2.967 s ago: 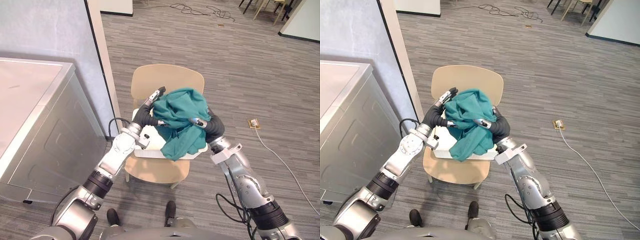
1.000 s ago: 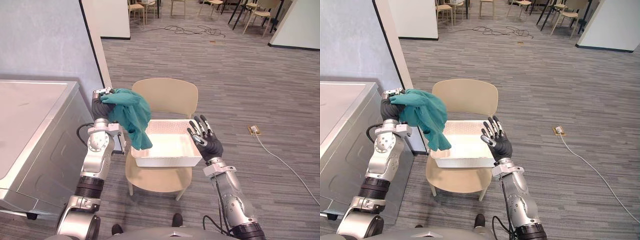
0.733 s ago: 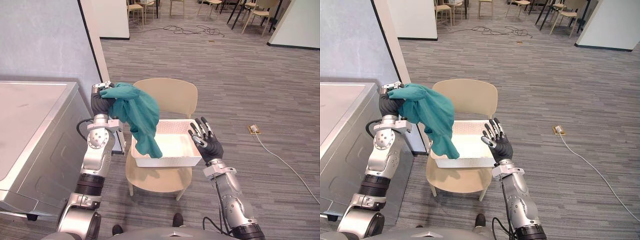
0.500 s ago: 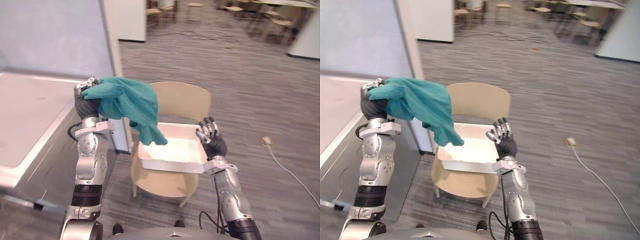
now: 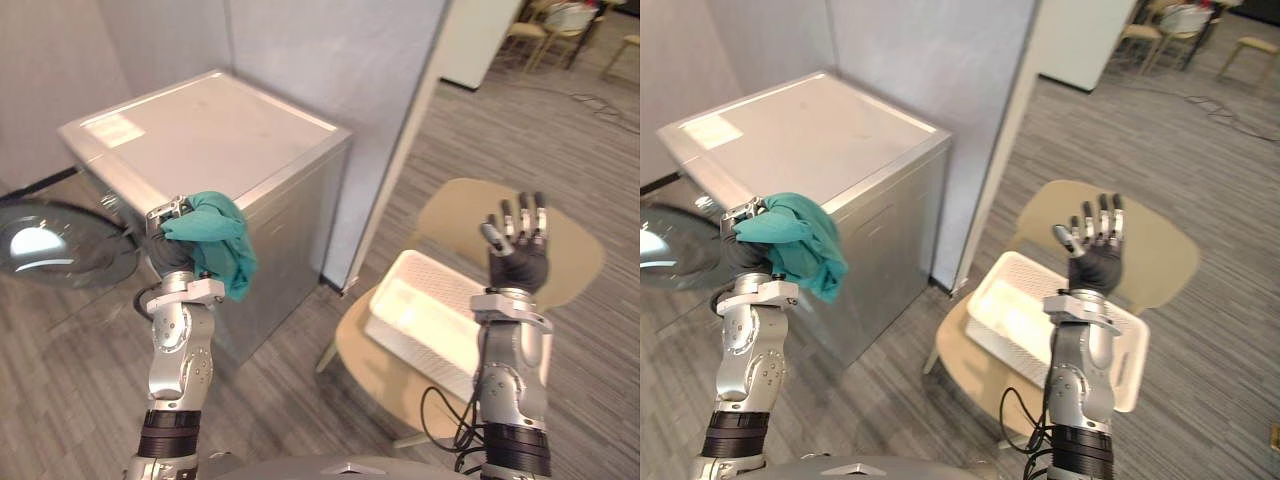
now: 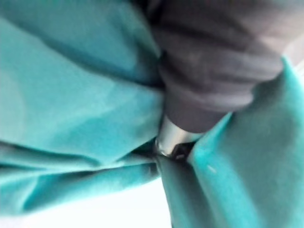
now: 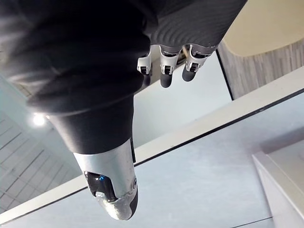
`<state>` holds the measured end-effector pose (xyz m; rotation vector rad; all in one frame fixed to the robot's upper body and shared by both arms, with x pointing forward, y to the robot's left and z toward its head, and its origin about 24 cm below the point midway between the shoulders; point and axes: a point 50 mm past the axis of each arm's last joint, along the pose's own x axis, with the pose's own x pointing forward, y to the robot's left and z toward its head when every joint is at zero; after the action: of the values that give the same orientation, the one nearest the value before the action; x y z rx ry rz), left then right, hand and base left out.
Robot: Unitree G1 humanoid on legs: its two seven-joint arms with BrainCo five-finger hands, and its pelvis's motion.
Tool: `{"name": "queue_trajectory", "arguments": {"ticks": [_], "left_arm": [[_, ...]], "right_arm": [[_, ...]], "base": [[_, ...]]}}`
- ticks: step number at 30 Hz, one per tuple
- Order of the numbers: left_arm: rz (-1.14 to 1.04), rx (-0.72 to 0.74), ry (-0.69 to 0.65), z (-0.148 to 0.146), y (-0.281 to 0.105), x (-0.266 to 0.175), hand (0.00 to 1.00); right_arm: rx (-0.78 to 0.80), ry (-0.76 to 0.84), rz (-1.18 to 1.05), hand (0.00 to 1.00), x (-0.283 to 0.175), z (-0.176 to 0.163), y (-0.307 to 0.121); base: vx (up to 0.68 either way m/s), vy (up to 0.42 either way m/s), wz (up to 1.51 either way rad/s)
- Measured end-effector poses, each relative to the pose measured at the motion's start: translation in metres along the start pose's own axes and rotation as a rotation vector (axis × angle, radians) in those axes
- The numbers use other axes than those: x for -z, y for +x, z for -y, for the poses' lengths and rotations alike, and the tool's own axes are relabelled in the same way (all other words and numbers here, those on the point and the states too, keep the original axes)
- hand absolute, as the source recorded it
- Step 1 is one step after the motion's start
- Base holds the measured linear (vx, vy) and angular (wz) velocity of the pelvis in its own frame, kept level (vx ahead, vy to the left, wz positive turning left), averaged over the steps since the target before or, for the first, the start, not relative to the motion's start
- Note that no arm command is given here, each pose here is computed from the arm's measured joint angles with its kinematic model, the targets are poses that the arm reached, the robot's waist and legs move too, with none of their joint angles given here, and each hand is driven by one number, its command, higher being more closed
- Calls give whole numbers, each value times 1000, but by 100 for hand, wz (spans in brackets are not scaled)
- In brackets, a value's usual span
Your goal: Pick up the laundry basket with both hands and put the clothes into the washing machine.
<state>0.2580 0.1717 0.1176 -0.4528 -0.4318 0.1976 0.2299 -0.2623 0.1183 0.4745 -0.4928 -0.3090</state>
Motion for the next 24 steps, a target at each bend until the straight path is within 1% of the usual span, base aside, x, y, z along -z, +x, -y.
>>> {"name": "queue_trajectory", "arguments": {"ticks": [1,4,10,15,18,20,22,24], "left_arm": [[-7,-8,6,-2,-1,1,100],[-60,-35,13,-8,-3,13,100],[-136,20,-22,7,-13,29,100],[-187,81,-36,21,-21,38,100],[-213,141,-60,35,-26,43,100],[-269,180,-98,48,-36,52,100],[-298,193,-126,56,-42,58,100],[-342,165,-130,48,-48,64,100]], "right_arm": [[14,-30,16,0,-3,3,1],[7,-61,67,0,-11,-4,13],[20,-98,102,0,-22,1,6],[25,-124,59,0,-21,9,-13],[-38,-125,88,0,-32,-4,-22],[-76,-126,117,0,-41,-12,-26],[-111,-112,128,0,-44,-21,-28],[-158,-85,141,0,-46,-33,-29]], "base": [[46,661,111],[55,499,122],[152,274,148],[317,61,97],[444,-17,95],[488,-80,94],[553,-134,83],[486,-125,0]]}}
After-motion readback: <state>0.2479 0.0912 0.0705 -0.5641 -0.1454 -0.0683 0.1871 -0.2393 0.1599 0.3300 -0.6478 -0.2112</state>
